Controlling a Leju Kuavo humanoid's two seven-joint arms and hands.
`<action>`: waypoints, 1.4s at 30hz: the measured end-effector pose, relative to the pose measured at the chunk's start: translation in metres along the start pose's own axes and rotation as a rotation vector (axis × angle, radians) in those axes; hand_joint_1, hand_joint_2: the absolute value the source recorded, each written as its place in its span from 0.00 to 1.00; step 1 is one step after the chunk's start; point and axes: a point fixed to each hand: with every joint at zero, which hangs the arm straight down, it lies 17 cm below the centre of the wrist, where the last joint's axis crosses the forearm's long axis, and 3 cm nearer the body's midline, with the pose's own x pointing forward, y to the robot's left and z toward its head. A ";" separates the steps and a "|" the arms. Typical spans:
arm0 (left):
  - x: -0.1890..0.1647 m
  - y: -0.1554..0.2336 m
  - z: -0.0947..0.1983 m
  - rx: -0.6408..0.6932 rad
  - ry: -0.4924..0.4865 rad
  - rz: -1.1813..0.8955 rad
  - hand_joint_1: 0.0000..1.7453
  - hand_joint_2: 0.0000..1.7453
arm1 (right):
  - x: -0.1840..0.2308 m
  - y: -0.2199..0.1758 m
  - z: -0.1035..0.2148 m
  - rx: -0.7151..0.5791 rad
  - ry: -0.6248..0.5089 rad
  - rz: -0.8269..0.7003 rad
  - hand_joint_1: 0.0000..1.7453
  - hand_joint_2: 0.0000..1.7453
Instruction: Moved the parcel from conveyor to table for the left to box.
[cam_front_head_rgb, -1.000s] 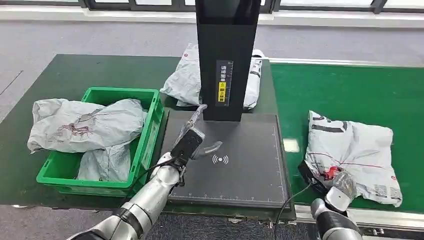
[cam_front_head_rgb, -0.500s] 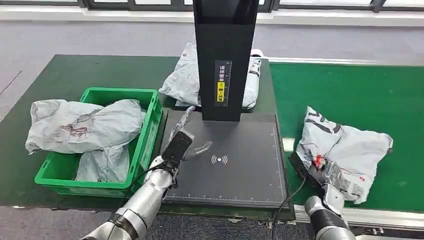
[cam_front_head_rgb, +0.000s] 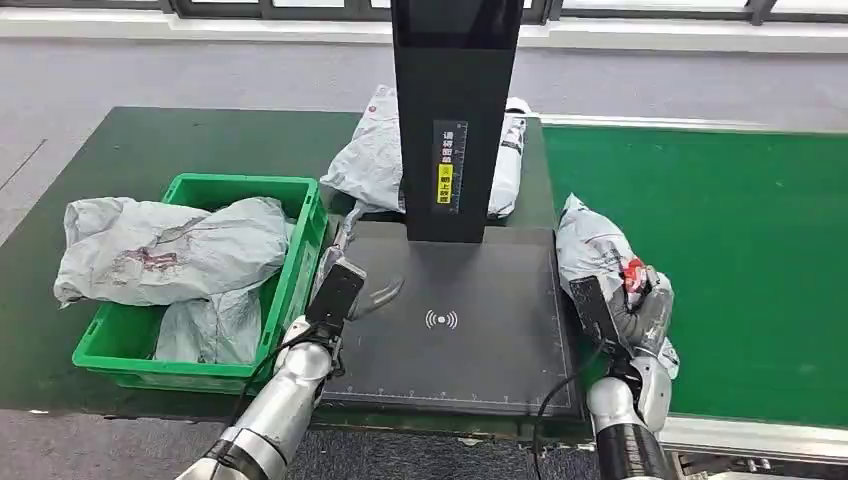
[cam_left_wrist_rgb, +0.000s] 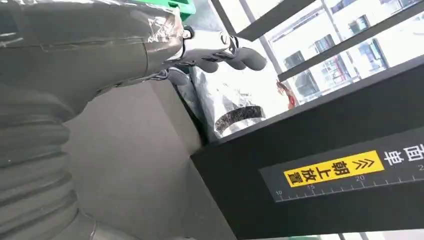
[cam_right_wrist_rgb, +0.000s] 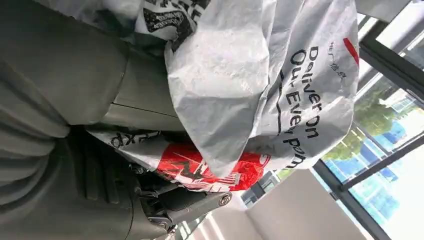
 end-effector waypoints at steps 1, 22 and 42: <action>0.000 0.000 0.000 0.001 -0.001 0.000 0.00 1.00 | 0.002 -0.001 0.000 -0.003 -0.005 -0.005 1.00 1.00; 0.051 0.053 -0.018 0.192 -0.173 0.014 0.00 1.00 | 0.182 0.180 0.200 0.821 -0.448 -0.220 1.00 1.00; 0.044 0.050 -0.007 0.166 -0.161 -0.017 0.00 1.00 | 0.197 0.134 0.170 0.557 -0.498 -0.324 0.00 1.00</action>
